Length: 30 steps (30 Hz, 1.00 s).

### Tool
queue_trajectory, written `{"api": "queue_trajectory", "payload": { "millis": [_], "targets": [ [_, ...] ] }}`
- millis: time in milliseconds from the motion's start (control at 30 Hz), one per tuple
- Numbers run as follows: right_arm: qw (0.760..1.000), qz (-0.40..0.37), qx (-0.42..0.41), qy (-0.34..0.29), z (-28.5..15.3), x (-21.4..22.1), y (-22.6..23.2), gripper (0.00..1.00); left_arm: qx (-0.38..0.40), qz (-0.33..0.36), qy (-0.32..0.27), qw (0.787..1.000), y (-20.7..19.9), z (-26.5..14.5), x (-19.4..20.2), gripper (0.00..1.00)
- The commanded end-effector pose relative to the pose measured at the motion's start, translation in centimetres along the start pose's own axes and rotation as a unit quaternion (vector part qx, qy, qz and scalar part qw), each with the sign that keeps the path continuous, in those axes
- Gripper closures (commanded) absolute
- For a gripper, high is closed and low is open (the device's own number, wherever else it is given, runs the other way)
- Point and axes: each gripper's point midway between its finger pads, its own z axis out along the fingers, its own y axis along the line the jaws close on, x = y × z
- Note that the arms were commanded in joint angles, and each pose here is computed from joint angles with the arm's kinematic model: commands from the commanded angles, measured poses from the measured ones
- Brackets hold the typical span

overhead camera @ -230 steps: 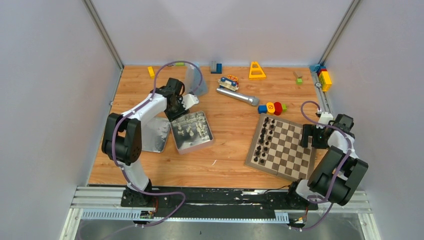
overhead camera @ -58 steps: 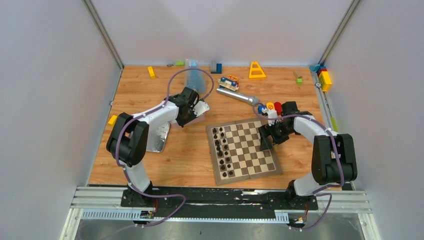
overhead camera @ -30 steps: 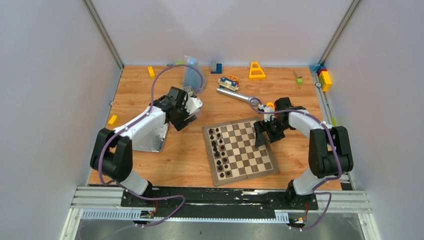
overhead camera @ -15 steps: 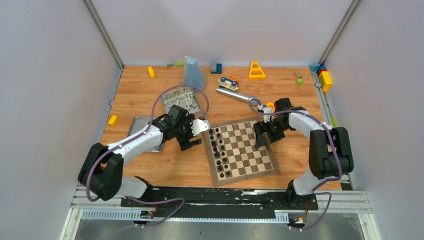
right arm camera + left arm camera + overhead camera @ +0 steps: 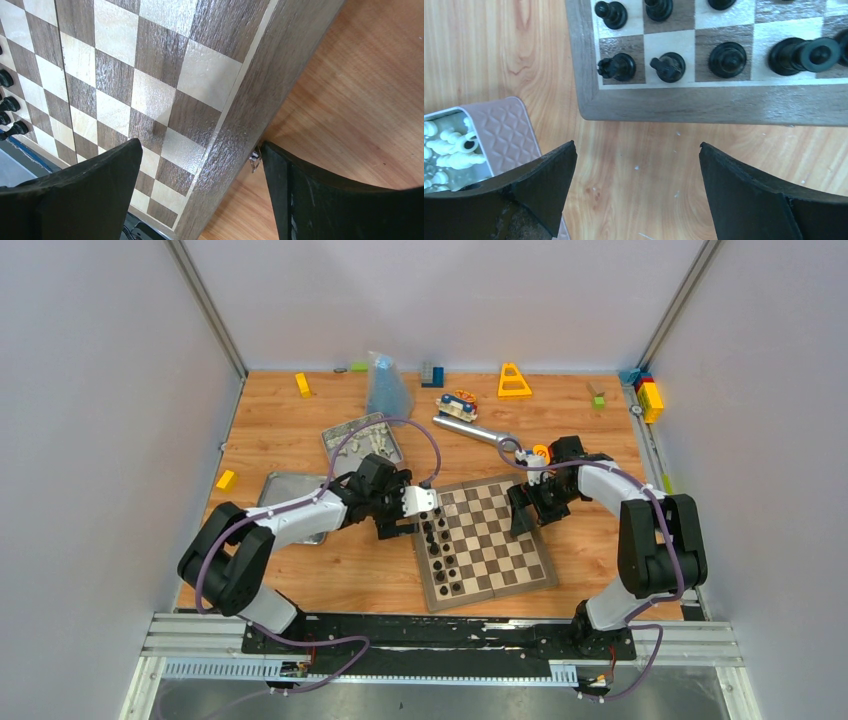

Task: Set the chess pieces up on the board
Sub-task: Move the storage box to the center of the board.

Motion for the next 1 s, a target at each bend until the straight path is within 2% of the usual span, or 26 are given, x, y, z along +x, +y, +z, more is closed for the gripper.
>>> {"api": "queue_trajectory", "payload": {
  "millis": [0, 367, 967],
  "targets": [
    [0.999, 0.002, -0.010, 0.046, 1.4, 2.9, -0.3, 0.07, -0.040, 0.023, -0.014, 0.999, 2.0, 0.5, -0.9, 0.00],
    [0.998, -0.001, -0.035, 0.057, 2.3, 2.9, 1.0, 0.02, -0.083, 0.020, 0.003, 0.996, 3.6, 1.3, -0.1, 0.00],
    [0.995, -0.012, -0.070, 0.064, 3.3, 1.4, 3.8, 0.02, -0.154, -0.006, 0.023, 0.988, 6.5, 1.2, 0.3, 0.00]
  ]
}}
